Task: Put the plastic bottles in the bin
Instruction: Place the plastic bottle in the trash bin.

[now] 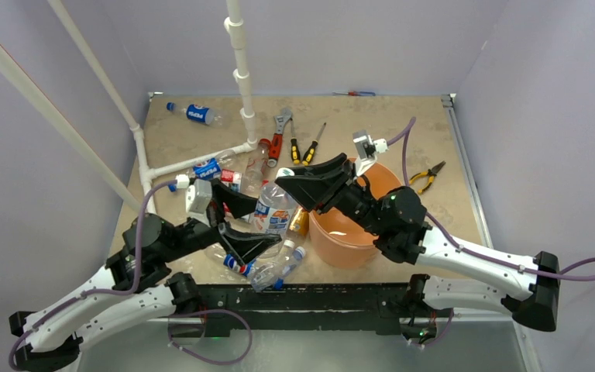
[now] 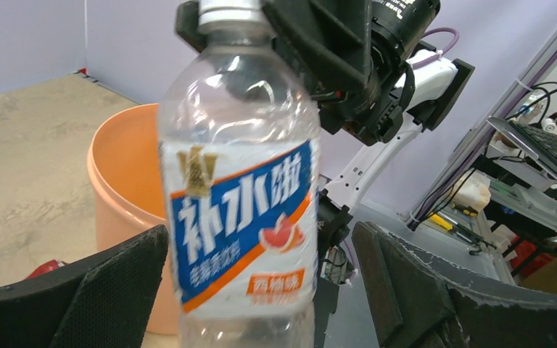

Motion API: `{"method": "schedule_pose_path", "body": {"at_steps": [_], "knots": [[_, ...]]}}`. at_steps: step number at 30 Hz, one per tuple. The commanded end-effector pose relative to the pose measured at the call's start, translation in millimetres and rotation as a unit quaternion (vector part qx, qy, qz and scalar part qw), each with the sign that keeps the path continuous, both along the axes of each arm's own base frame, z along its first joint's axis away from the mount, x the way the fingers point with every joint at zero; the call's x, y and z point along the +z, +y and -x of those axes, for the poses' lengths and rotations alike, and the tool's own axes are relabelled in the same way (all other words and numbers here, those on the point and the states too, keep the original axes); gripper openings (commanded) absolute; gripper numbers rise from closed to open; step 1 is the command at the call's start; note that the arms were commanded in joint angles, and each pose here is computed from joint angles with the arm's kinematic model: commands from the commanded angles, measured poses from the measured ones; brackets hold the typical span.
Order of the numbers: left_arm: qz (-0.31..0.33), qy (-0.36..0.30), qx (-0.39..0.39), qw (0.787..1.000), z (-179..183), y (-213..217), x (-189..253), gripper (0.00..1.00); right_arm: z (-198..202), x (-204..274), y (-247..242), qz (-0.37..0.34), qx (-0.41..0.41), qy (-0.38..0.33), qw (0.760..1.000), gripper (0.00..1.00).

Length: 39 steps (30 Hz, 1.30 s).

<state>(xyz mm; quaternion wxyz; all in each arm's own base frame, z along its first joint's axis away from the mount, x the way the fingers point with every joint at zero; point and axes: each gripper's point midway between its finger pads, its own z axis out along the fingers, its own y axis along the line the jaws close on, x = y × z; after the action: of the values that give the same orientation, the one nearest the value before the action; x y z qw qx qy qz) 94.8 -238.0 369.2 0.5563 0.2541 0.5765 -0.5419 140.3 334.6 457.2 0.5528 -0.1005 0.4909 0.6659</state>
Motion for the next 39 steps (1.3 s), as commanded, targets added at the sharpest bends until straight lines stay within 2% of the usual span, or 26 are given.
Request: {"method": "schedule_pose_path", "body": {"at_steps": [1, 6, 7, 10, 14, 15, 17, 18, 19, 22, 24, 25, 29, 39], "knots": [[0.025, -0.007, -0.018, 1.0, 3, -7, 17, 1.0, -3, 24, -7, -0.036, -0.01, 0.006, 0.999, 0.0], [0.001, 0.008, -0.011, 1.0, -6, -15, 2, 1.0, -2, 26, -10, -0.045, -0.01, 0.011, 0.999, 0.0], [-0.01, 0.015, -0.011, 1.0, -7, -17, -4, 0.97, -2, 26, -13, -0.049, -0.011, 0.015, 0.999, 0.0], [-0.029, 0.028, -0.017, 0.999, -6, -20, -18, 0.79, -2, 27, -20, -0.056, -0.016, 0.02, 0.998, 0.0], [-0.038, 0.034, -0.023, 0.998, -4, -21, -23, 0.33, 2, 21, -17, -0.041, -0.007, 0.015, 0.999, 0.0], [-0.042, 0.034, -0.021, 0.998, -4, -21, -22, 0.24, 5, 20, -16, -0.035, -0.001, 0.011, 0.999, 0.0], [-0.047, 0.03, -0.022, 0.998, -3, -19, -20, 0.16, 12, 19, -10, -0.013, 0.019, -0.005, 1.0, 0.0], [-0.048, 0.029, -0.022, 0.998, -3, -19, -19, 0.15, 11, 15, -6, 0.011, 0.016, -0.006, 1.0, 0.0], [-0.05, 0.027, -0.022, 0.998, -2, -17, -18, 0.14, 14, 12, -3, 0.034, 0.022, -0.011, 0.999, 0.1], [-0.053, 0.02, -0.022, 0.998, 0, -12, -16, 0.13, 19, 12, -12, 0.063, 0.018, -0.022, 0.998, 0.59], [-0.062, 0.013, -0.031, 0.998, 5, -11, -18, 0.13, 31, 14, -23, 0.077, 0.035, -0.029, 0.996, 0.86], [-0.067, 0.009, -0.036, 0.997, 7, -10, -19, 0.13, 32, 17, -29, 0.085, 0.028, -0.029, 0.996, 0.93], [-0.095, -0.004, -0.052, 0.994, 12, -11, -22, 0.14, 36, 33, -39, 0.13, 0.024, -0.033, 0.991, 0.97], [-0.113, -0.027, -0.065, 0.991, 13, -13, -16, 0.15, 29, -3, -14, 0.217, 0.045, 0.016, 0.975, 0.92]]}}
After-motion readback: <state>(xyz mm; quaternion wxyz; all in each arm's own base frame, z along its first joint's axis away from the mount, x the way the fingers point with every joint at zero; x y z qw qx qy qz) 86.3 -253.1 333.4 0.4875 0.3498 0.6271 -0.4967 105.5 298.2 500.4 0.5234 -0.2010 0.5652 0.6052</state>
